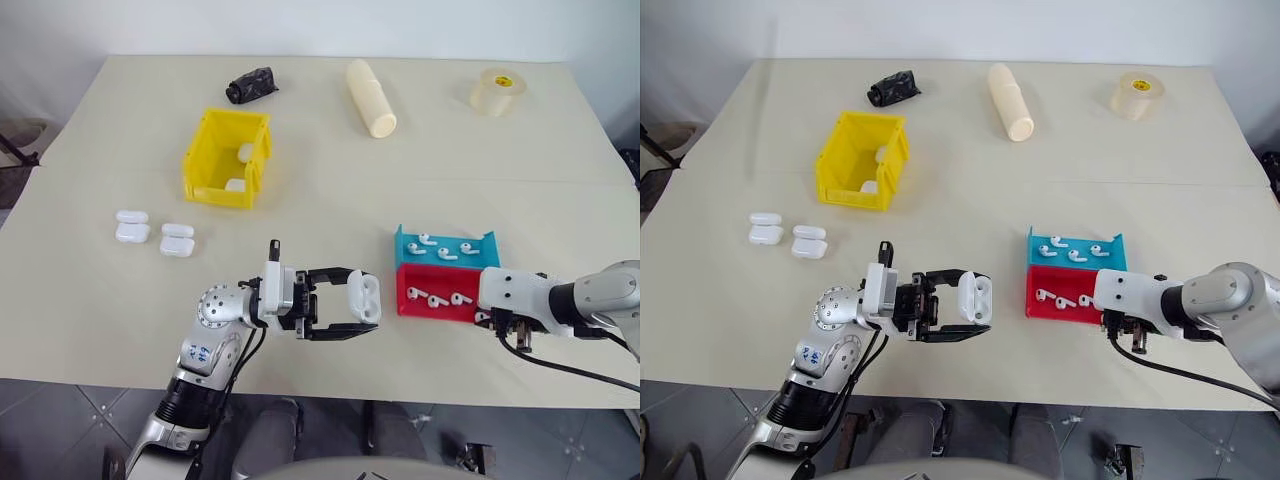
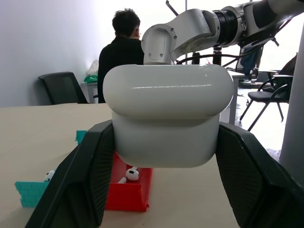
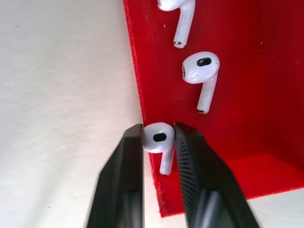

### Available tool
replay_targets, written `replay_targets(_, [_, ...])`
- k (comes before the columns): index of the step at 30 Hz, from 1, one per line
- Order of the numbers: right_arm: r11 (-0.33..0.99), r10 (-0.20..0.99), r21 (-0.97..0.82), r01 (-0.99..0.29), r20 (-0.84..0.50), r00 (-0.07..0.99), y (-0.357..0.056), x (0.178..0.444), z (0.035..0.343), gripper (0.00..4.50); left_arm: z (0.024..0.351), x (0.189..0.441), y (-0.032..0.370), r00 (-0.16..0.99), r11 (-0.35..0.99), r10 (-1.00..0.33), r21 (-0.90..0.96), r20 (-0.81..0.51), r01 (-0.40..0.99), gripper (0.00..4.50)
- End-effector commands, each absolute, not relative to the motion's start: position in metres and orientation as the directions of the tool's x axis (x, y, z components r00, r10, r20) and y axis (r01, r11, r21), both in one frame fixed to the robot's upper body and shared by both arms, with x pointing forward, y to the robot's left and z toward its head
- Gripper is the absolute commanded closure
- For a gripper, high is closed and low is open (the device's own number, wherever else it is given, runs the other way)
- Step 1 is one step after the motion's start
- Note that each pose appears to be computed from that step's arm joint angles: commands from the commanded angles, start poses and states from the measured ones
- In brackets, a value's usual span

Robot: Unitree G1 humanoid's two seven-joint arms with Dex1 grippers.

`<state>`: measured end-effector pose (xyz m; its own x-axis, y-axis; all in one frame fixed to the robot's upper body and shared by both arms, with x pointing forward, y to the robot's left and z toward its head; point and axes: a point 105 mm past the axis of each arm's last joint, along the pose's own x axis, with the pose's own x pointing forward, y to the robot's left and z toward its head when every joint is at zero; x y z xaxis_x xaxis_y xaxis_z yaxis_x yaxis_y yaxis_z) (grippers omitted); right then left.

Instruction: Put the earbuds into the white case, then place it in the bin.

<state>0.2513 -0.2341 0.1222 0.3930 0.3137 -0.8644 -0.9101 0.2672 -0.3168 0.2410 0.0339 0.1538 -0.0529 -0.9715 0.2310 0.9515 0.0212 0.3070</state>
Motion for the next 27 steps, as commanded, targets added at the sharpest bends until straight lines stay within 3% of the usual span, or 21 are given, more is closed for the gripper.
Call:
replay_targets(1, [0.262, 0.316, -0.320, -0.910, -0.863, 0.394, -0.232, 0.251, 0.121, 3.99, 0.164, 0.236, 0.033, -0.075, 0.019, -0.963, 0.340, 0.259, 0.940, 1.70])
replay_targets(7, [0.278, 0.334, -0.324, -0.904, -0.850, 0.407, -0.231, 0.250, 0.127, 3.99, 0.163, 0.236, 0.033, -0.081, 0.012, -0.963, 0.338, 0.258, 0.941, 1.70])
replay_targets(14, [0.326, 0.509, -0.311, -0.892, -0.738, 0.444, -0.219, 0.244, 0.160, 3.99, 0.164, 0.239, 0.037, -0.088, 0.004, -0.963, 0.339, 0.254, 0.941, 1.70])
replay_targets(18, [0.371, 0.711, -0.301, -0.879, -0.516, 0.477, -0.199, 0.238, 0.183, 3.99, 0.165, 0.244, 0.039, -0.088, 0.004, -0.961, 0.334, 0.261, 0.943, 1.70])
replay_targets(21, [0.382, 0.799, -0.310, -0.871, -0.363, 0.479, -0.183, 0.236, 0.193, 3.99, 0.166, 0.247, 0.040, -0.087, 0.008, -0.959, 0.330, 0.270, 0.944, 1.70])
replay_targets(22, [0.402, 0.841, -0.295, -0.867, -0.255, 0.476, -0.173, 0.235, 0.200, 3.99, 0.166, 0.248, 0.040, -0.087, 0.007, -0.958, 0.328, 0.273, 0.945, 1.70])
replay_targets(25, [0.484, 0.873, -0.246, -0.840, 0.070, 0.483, -0.149, 0.235, 0.218, 3.99, 0.169, 0.251, 0.040, -0.096, 0.000, -0.953, 0.317, 0.288, 0.949, 1.70])
replay_targets(27, [0.513, 0.857, -0.214, -0.831, 0.189, 0.480, -0.137, 0.233, 0.221, 3.99, 0.168, 0.251, 0.040, -0.115, -0.026, -0.954, 0.306, 0.278, 0.952, 1.70])
